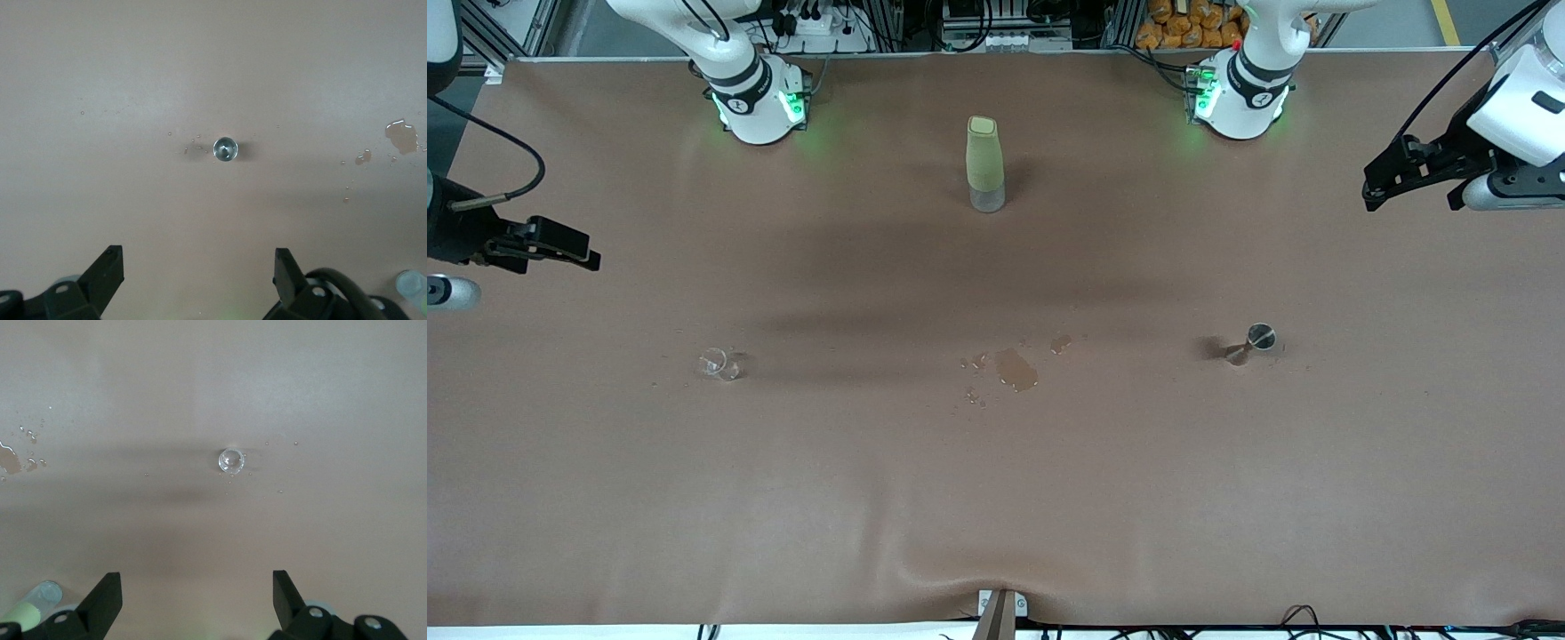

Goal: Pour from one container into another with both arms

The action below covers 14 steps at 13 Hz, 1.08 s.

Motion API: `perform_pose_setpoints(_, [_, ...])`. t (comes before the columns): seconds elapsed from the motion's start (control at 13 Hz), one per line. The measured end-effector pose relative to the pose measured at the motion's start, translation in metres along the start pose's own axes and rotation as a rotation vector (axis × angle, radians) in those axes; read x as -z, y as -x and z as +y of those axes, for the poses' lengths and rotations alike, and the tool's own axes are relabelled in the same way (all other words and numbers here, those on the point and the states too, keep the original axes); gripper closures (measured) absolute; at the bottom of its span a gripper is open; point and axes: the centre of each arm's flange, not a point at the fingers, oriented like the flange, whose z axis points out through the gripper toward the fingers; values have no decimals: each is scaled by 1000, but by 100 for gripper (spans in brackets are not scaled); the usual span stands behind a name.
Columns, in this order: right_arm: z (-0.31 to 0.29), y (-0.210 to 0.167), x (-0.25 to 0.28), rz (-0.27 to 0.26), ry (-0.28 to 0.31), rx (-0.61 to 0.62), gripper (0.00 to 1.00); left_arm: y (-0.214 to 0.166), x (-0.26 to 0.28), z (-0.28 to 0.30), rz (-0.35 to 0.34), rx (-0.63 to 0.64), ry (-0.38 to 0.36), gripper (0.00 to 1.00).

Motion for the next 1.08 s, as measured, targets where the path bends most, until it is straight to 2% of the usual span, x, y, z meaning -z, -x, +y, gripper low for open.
perform_pose_setpoints(0.54, [12,19,2,5,-6,-12,0,-2,-3,1,-3,-1,0,0])
perform_pose_setpoints(1.08, [19,19,1,5,38,-19,0,-7,-9,4,-8,-4,19,0])
